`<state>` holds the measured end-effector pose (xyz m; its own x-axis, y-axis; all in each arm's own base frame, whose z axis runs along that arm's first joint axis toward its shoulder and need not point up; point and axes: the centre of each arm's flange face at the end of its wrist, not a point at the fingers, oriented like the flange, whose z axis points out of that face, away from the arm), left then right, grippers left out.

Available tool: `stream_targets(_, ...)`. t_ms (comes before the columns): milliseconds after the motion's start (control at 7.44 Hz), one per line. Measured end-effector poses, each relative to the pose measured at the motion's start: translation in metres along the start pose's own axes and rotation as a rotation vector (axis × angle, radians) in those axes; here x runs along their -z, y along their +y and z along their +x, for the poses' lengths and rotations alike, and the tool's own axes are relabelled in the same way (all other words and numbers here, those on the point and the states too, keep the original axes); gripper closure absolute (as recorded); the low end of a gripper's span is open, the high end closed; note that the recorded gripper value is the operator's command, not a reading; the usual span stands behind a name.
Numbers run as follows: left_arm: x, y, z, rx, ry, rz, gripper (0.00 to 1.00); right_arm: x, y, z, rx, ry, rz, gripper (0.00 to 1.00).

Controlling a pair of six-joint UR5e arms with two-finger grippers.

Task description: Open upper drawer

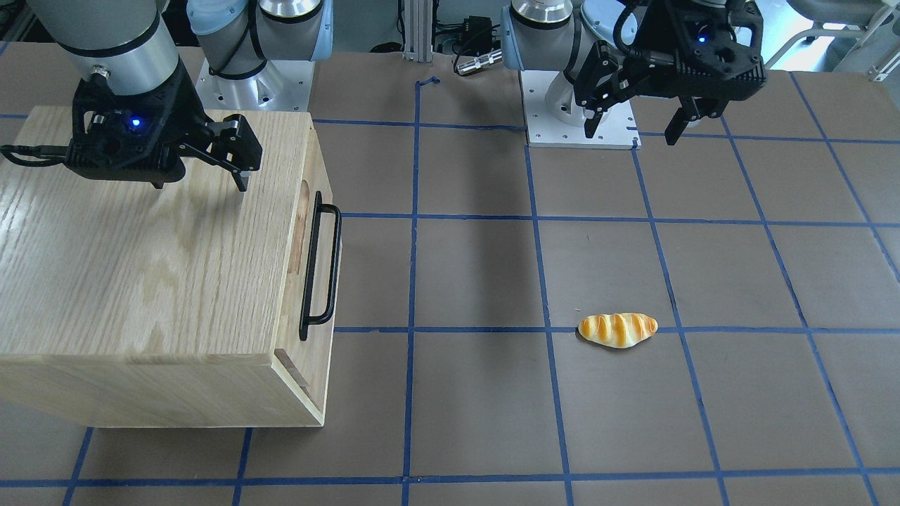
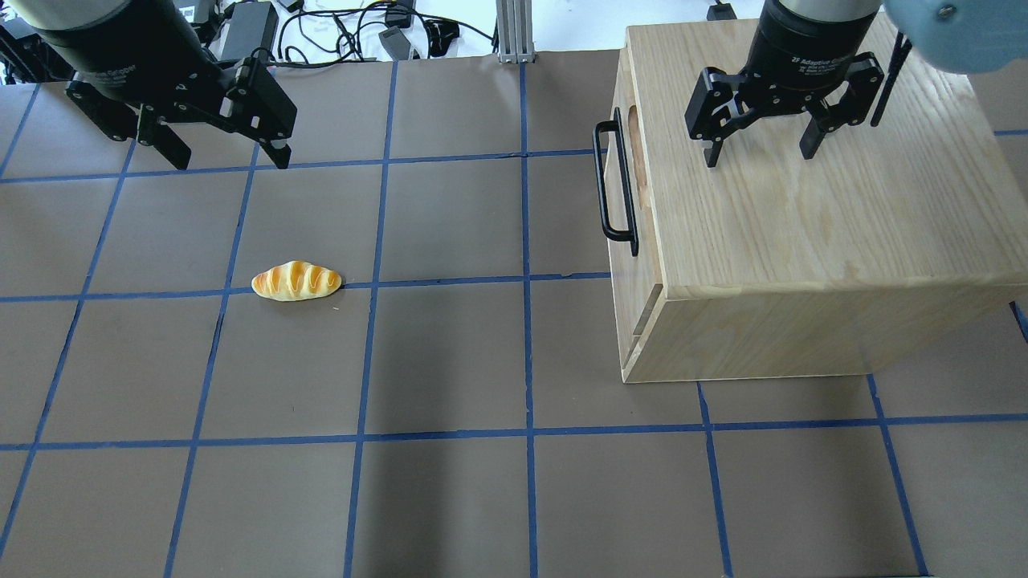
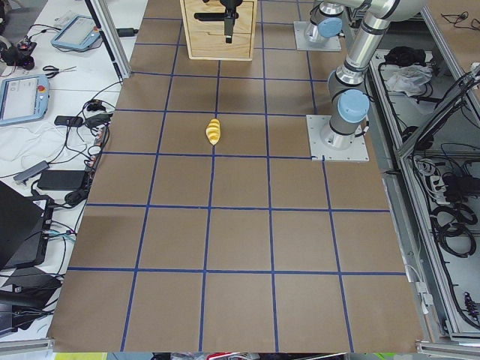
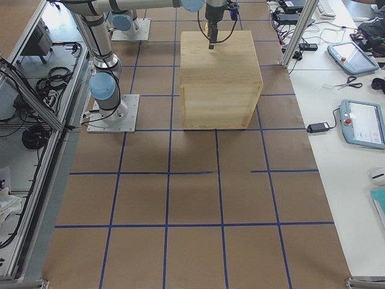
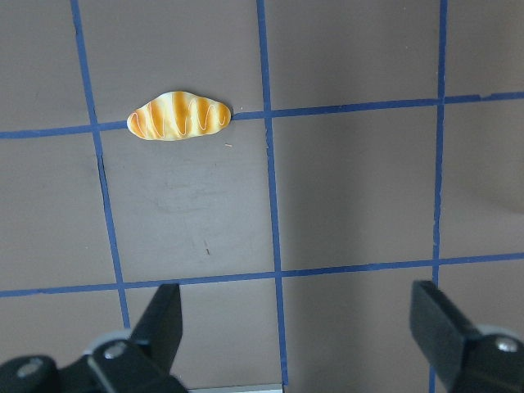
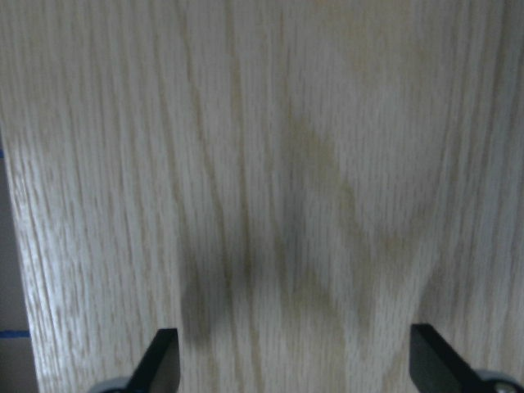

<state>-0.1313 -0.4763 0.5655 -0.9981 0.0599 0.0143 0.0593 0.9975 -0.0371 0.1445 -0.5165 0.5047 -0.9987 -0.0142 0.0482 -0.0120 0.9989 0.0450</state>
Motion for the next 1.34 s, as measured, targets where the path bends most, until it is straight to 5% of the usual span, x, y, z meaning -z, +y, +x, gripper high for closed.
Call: stream_targets(1343,-0.021,-0.021,0.003,-0.004,0.011,0.03,0.0,0.0,0.0,0.0,0.0,0.0,0.0,0.0)
